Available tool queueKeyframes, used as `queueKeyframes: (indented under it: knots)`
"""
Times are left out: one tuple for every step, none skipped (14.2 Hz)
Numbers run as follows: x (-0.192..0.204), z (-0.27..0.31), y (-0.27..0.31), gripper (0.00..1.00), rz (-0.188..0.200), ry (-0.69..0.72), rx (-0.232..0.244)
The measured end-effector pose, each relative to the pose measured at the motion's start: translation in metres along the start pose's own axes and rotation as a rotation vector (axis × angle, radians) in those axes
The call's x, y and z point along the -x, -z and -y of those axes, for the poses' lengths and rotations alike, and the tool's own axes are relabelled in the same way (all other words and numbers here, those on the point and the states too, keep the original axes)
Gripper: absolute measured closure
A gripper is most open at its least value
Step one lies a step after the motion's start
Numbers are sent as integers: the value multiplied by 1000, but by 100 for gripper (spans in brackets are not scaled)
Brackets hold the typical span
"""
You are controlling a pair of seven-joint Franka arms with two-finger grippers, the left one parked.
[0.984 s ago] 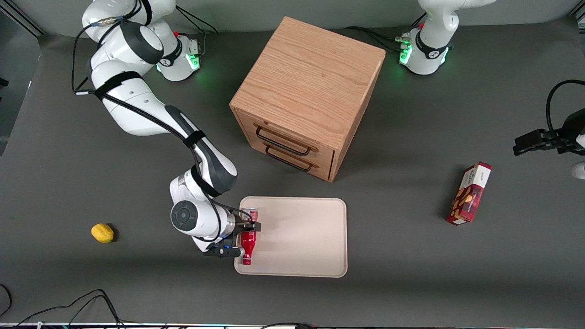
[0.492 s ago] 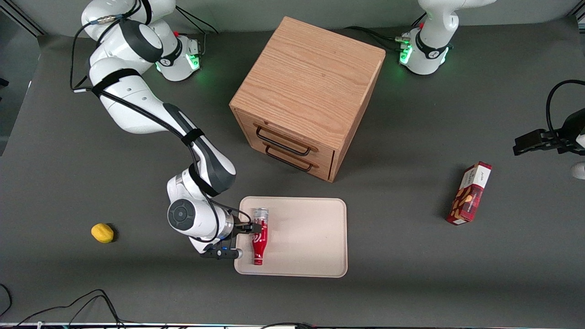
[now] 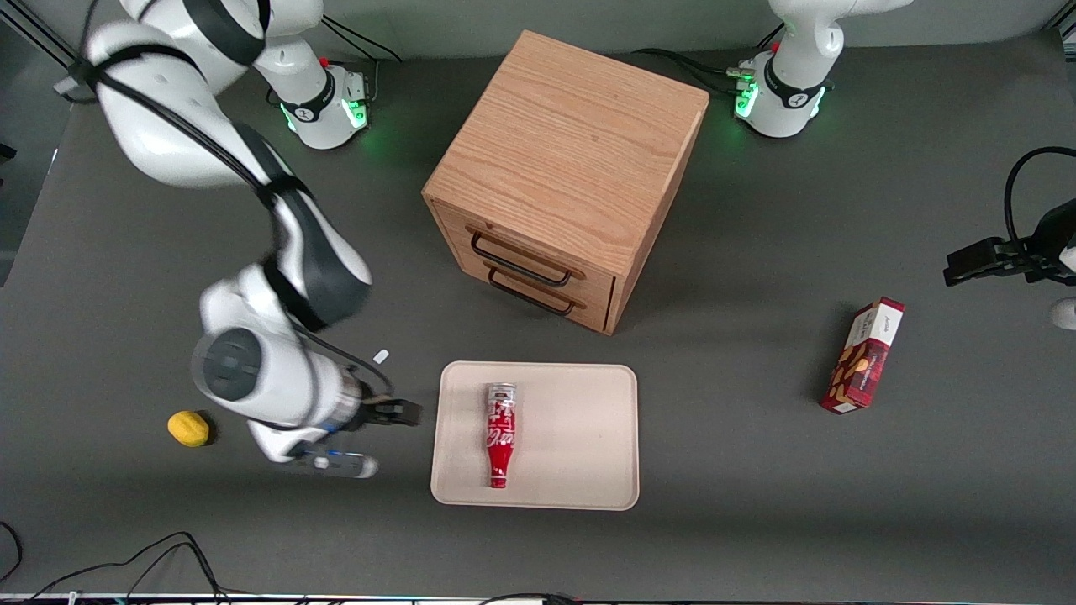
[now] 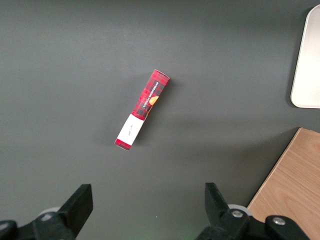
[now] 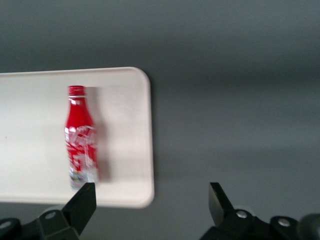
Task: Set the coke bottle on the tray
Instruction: 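Open the right gripper and withdraw it from the bottle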
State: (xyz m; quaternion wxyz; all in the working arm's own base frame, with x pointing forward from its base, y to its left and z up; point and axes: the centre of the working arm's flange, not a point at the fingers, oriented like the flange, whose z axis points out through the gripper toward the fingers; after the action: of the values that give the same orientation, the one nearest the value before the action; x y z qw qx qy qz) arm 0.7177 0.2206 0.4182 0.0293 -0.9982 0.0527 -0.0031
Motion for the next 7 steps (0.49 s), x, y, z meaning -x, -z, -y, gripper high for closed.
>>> queueKeyframes:
  knots:
    - [6,-21,39,0,2,-26,34]
    - [12,-42,74,0,-4,-56,69]
    - [21,-61,107,0,-7,-88,98]
    - [33,-77,137,0,3,-120,109]
    - [45,-93,163,0,22,-155,99]
    - [58,-109,187,0,40,-188,83]
    - [70,-126,208,0,45,-218,74]
